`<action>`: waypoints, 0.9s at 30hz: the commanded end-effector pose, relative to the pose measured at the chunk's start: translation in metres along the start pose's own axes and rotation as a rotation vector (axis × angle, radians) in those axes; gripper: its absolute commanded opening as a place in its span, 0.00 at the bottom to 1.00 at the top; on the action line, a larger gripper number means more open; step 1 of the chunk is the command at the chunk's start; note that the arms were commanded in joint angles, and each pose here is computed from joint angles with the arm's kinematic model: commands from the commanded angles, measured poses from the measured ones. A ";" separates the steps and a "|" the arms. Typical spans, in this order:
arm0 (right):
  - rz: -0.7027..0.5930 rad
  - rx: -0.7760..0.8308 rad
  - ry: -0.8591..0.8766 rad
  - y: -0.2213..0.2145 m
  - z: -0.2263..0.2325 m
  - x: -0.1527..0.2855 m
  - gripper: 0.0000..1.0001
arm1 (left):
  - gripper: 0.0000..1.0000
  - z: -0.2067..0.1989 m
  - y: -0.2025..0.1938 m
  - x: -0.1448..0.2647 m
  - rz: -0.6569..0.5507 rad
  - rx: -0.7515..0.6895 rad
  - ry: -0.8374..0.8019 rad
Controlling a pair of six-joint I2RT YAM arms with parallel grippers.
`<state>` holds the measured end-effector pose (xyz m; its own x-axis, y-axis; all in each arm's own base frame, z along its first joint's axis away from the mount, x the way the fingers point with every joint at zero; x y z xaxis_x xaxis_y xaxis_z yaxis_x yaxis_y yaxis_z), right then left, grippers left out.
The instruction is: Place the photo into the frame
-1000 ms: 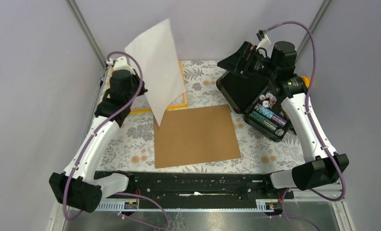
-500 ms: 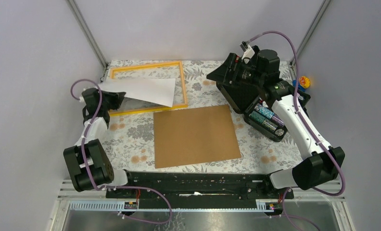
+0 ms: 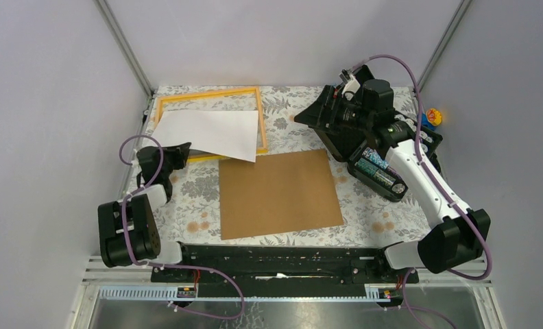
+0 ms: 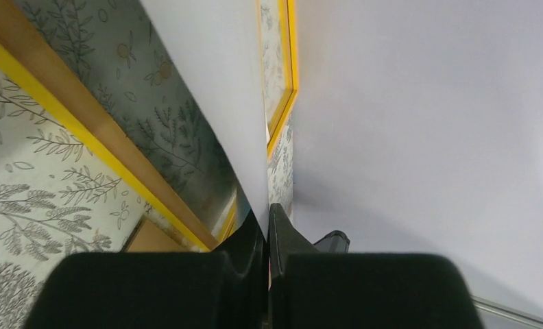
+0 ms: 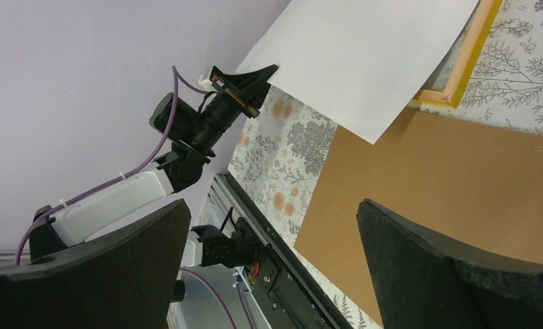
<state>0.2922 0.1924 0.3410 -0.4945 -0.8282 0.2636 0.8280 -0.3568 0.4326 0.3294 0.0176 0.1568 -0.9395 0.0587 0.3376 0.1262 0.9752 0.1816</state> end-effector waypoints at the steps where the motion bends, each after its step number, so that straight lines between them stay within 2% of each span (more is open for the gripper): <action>1: -0.024 0.057 0.041 -0.004 0.016 0.012 1.00 | 0.00 -0.020 0.004 -0.011 -0.092 0.016 -0.114; 8: -0.022 0.055 0.017 -0.009 0.010 0.014 1.00 | 0.00 -0.012 -0.008 -0.032 -0.109 0.090 -0.130; 11: -0.018 0.051 0.007 -0.010 0.009 0.015 1.00 | 0.00 -0.014 -0.010 -0.033 -0.106 0.131 -0.187; 16: -0.019 0.049 -0.008 -0.012 0.005 0.015 1.00 | 0.00 -0.013 -0.009 -0.039 -0.116 0.107 -0.150; 22: -0.011 0.045 -0.011 -0.013 0.003 0.015 1.00 | 0.00 -0.009 -0.009 -0.048 -0.142 0.166 -0.176; 27: -0.013 0.050 -0.017 -0.013 0.004 0.016 1.00 | 0.00 -0.012 -0.012 -0.061 -0.139 0.156 -0.175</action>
<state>0.2800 0.1859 0.3316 -0.5030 -0.8121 0.2959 0.8281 -0.3549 0.4340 0.3680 -0.0008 0.1189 -0.9602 -0.0260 0.2781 -0.0096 0.9981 0.0603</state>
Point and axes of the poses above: each gripper's point midway between its finger pads, its own x axis back along the fingers, its own z axis along the line the jaws close on, y = z × x, the point moved 7 cm from there along x, back along the fingers, and after that the axes turned 9 degrees about -x, right-handed, at the moved point
